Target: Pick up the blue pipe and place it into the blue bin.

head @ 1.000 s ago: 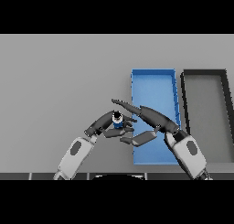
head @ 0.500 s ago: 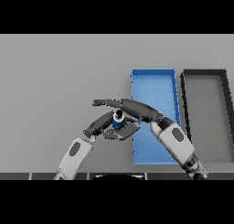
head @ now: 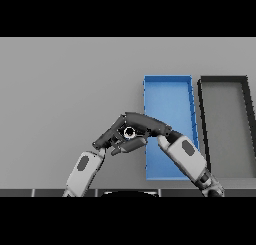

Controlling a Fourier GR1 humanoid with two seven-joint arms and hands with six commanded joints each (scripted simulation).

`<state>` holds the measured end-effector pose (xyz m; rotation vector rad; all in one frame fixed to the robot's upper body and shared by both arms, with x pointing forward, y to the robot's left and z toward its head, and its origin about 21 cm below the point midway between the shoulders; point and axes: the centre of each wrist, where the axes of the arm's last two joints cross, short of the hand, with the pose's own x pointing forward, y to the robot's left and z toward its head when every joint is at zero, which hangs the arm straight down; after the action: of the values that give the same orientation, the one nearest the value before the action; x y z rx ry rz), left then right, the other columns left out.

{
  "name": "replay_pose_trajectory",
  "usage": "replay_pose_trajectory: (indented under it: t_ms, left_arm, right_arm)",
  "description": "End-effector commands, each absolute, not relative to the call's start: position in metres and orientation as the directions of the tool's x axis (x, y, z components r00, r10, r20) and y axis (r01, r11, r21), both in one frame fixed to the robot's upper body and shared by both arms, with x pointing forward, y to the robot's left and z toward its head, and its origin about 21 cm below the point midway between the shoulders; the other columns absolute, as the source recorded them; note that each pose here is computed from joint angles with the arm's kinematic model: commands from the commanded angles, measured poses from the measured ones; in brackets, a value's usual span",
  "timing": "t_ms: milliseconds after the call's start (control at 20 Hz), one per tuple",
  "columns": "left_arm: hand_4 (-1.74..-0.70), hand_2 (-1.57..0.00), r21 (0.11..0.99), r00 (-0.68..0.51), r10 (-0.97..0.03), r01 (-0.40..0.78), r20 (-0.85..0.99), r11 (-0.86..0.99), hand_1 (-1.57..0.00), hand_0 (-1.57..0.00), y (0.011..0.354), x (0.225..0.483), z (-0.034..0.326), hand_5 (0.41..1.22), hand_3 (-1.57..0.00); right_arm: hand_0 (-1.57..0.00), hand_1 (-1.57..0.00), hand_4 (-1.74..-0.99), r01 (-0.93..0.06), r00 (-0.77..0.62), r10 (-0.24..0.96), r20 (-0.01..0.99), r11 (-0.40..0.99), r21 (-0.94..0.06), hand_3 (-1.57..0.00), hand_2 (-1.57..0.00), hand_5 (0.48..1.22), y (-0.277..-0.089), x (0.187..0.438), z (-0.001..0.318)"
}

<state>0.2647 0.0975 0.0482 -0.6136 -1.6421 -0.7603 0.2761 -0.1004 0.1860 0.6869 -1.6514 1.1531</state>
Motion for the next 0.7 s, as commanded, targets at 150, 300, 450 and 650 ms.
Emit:
replay_pose_trajectory:
  t_ms: [150,300,450,650]
  left_arm:
    - [-1.73,-1.57,0.16,-0.195,-0.021,0.739,0.981,0.654,-1.57,-1.57,0.102,0.262,0.049,1.221,-1.44]
    - [-1.73,-1.57,0.178,-0.211,-0.029,0.732,0.977,0.658,-1.57,-1.57,0.101,0.263,0.054,1.221,-1.43]
    - [-1.72,-1.57,0.213,-0.257,-0.038,0.702,0.966,0.68,-1.57,-1.57,0.102,0.263,0.049,1.221,-1.45]
    - [-1.28,-0.66,0.277,-0.282,-0.094,0.726,0.955,0.63,-0.69,-0.75,0.11,0.267,0.051,1.221,-0.6]
  right_arm:
    - [-1.5,-1.5,-1.702,-0.823,-0.434,0.057,0.899,0.382,-0.421,-1.43,-1.5,1.101,-0.099,0.274,0.183]
    - [-1.53,-1.53,-1.721,-0.82,-0.44,0.005,0.898,0.407,-0.404,-1.5,-1.53,1.16,-0.096,0.274,0.182]
    - [-1.55,-1.55,-1.731,-0.803,-0.447,0.019,0.894,0.431,-0.411,-1.54,-1.55,1.19,-0.097,0.271,0.18]
    - [-1.56,-1.56,-1.737,-0.798,-0.434,0.051,0.899,0.441,-0.411,-1.56,-1.56,1.208,-0.094,0.268,0.184]
